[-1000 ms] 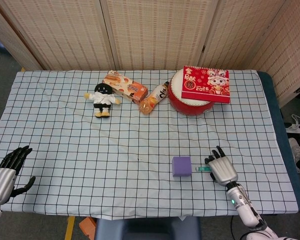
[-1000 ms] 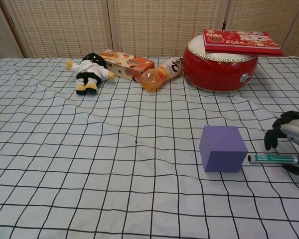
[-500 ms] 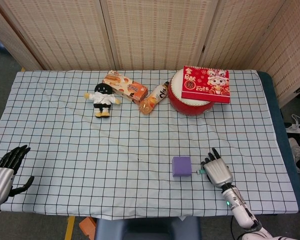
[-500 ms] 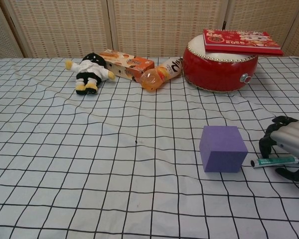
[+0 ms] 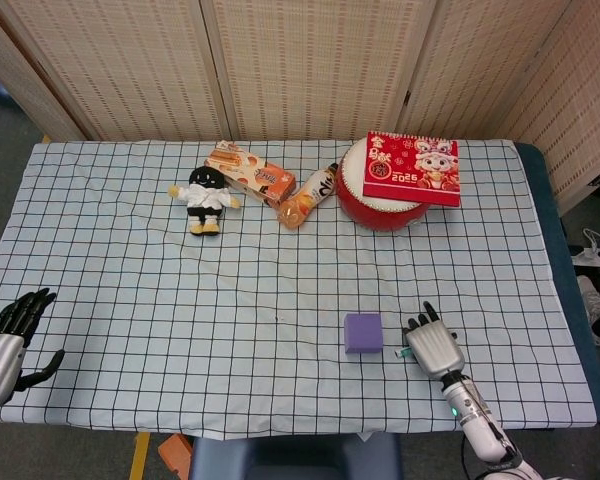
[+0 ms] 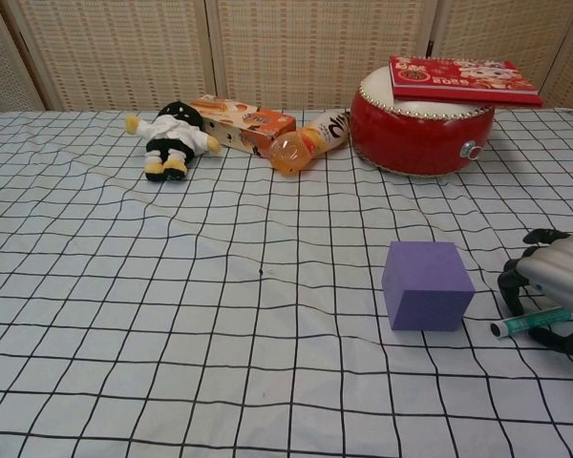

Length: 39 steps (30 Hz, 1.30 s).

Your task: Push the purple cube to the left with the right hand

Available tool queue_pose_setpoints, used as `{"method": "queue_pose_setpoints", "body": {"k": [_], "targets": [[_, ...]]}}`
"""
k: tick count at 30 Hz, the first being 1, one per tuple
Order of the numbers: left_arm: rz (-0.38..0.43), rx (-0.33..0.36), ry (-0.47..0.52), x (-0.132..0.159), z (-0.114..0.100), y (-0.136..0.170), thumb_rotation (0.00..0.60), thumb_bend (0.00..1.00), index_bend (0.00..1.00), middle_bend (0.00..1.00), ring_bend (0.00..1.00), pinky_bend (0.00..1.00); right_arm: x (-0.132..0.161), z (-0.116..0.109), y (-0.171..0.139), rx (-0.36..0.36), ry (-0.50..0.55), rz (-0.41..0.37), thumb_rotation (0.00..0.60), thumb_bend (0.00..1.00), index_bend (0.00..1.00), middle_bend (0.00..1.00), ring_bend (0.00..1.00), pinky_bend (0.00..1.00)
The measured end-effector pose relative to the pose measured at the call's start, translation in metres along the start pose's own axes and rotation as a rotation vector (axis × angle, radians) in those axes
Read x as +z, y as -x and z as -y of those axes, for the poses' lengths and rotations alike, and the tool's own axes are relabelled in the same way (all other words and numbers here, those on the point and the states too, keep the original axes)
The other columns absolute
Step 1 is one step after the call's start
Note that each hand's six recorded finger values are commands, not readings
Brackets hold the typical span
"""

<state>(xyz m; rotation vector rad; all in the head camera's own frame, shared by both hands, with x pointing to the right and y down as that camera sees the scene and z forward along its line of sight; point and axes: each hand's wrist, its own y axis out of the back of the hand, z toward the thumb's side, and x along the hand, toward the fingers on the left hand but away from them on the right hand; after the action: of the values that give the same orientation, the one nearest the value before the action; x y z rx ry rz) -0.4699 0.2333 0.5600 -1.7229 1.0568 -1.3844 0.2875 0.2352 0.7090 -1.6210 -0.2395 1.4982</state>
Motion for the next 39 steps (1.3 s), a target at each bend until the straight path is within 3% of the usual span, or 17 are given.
{"method": "queue_pose_setpoints", "body": {"k": [16,27,33,39], "targets": [[0.002,-0.001,0.003,0.001,0.0,-0.001,0.6,0.36,0.0,0.0,0.0,0.12,-0.006,-0.012,-0.009,-0.061,-0.017,0.016,0.6,0.35,0.7,0.62,0.31,0.13],[0.001,-0.003,0.0,0.0,0.001,0.0,0.6,0.36,0.0,0.0,0.0,0.12,-0.017,-0.012,-0.01,-0.098,0.007,0.046,0.6,0.47,0.95,0.84,0.55,0.3],[0.003,-0.005,-0.003,0.002,0.002,-0.001,0.6,0.36,0.0,0.0,0.0,0.12,-0.031,-0.014,-0.009,-0.131,0.024,0.07,0.6,0.48,0.97,0.85,0.56,0.31],[0.004,-0.008,-0.002,0.003,0.003,-0.001,0.6,0.36,0.0,0.0,0.0,0.12,-0.022,-0.027,-0.001,-0.145,0.04,0.04,0.6,0.48,0.97,0.85,0.56,0.31]]}}
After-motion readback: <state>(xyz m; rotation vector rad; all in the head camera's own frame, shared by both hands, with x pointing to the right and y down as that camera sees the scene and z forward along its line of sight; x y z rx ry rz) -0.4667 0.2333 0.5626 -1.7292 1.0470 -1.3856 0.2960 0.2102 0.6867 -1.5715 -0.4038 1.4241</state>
